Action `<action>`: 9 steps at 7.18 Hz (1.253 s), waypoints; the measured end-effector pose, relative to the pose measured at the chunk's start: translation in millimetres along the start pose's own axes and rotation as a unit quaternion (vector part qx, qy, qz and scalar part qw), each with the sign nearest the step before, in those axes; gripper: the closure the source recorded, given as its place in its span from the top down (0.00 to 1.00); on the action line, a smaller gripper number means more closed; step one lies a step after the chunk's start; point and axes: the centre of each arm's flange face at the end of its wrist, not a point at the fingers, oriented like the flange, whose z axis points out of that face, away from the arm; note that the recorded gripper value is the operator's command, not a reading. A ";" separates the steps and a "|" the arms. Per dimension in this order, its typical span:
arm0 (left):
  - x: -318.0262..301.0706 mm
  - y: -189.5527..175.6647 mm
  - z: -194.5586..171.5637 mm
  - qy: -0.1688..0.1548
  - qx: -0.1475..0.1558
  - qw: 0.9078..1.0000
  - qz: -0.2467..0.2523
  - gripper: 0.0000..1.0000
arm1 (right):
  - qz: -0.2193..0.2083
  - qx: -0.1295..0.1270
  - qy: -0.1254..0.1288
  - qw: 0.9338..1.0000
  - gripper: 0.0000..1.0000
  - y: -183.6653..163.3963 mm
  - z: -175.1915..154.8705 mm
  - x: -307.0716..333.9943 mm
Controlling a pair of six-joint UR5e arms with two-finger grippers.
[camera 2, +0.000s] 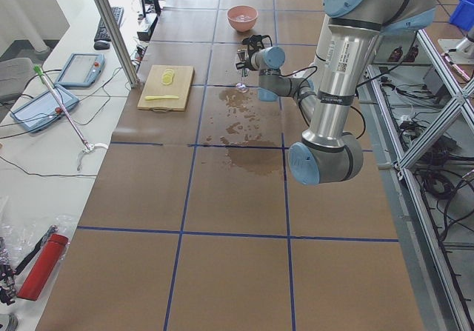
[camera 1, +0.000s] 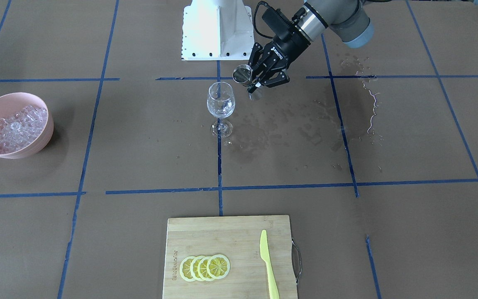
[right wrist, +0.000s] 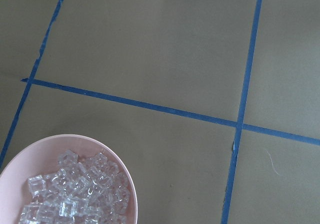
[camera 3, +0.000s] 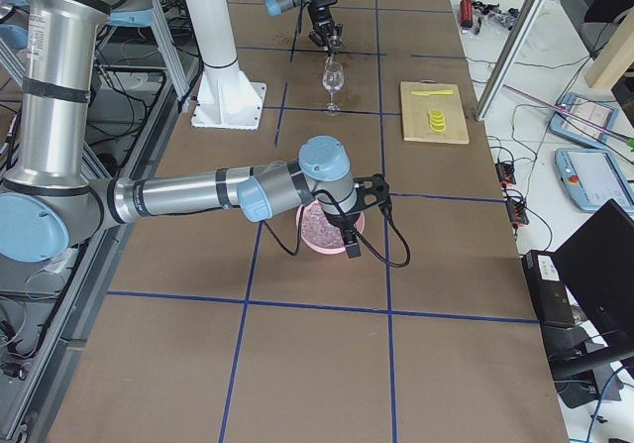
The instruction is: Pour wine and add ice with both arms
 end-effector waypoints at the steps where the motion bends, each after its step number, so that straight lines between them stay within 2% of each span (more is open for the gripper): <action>1: 2.8 -7.5 2.7 -0.002 -0.012 1.000 0.000 0.00 | 0.000 0.000 0.000 1.000 1.00 0.0 0.0 0.0; 6: 12.6 -33.3 9.9 -0.019 -0.082 0.996 0.001 0.00 | 0.001 -0.001 0.000 1.000 1.00 0.8 0.3 0.4; 9: 15.7 -36.6 14.8 -0.029 -0.121 0.992 0.002 0.00 | 0.001 -0.001 0.000 1.000 1.00 0.8 0.3 0.4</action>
